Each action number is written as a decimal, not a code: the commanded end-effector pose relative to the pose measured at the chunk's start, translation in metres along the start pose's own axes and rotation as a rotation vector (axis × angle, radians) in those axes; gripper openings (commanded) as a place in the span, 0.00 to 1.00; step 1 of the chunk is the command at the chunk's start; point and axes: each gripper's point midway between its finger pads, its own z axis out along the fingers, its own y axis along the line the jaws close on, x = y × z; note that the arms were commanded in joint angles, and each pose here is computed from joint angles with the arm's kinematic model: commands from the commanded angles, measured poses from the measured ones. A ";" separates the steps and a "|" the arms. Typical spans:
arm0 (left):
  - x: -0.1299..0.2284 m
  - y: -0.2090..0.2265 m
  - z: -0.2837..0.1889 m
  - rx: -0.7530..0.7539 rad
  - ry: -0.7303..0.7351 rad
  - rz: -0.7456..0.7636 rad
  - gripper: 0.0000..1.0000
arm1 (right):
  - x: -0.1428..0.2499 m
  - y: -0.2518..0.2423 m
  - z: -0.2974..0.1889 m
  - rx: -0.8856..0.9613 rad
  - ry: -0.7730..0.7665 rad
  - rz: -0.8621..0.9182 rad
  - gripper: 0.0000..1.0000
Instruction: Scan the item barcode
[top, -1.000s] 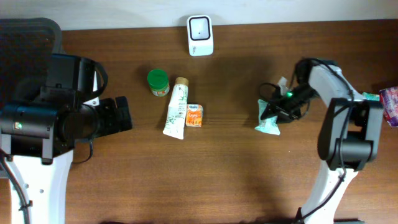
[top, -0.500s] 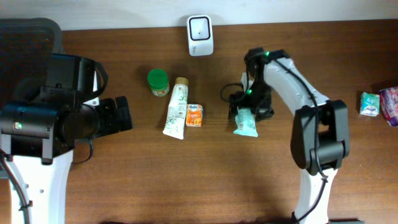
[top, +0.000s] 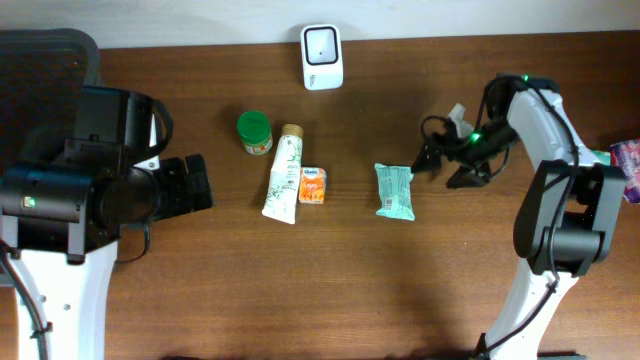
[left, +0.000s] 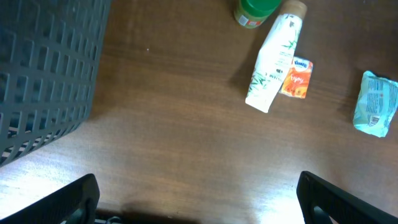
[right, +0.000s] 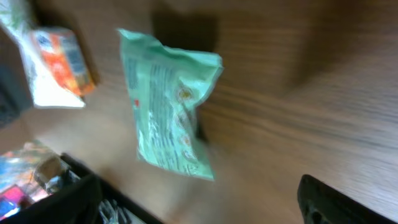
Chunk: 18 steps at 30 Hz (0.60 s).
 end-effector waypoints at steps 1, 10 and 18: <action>0.000 0.001 -0.004 0.001 -0.015 -0.012 0.99 | 0.008 0.013 0.018 -0.145 0.001 -0.033 0.93; 0.000 0.001 -0.004 0.002 -0.015 -0.012 0.99 | 0.017 0.004 0.054 -0.243 -0.025 -0.037 0.90; 0.000 0.001 -0.004 0.001 -0.015 -0.012 0.99 | 0.016 0.006 0.057 -0.268 -0.034 -0.040 0.72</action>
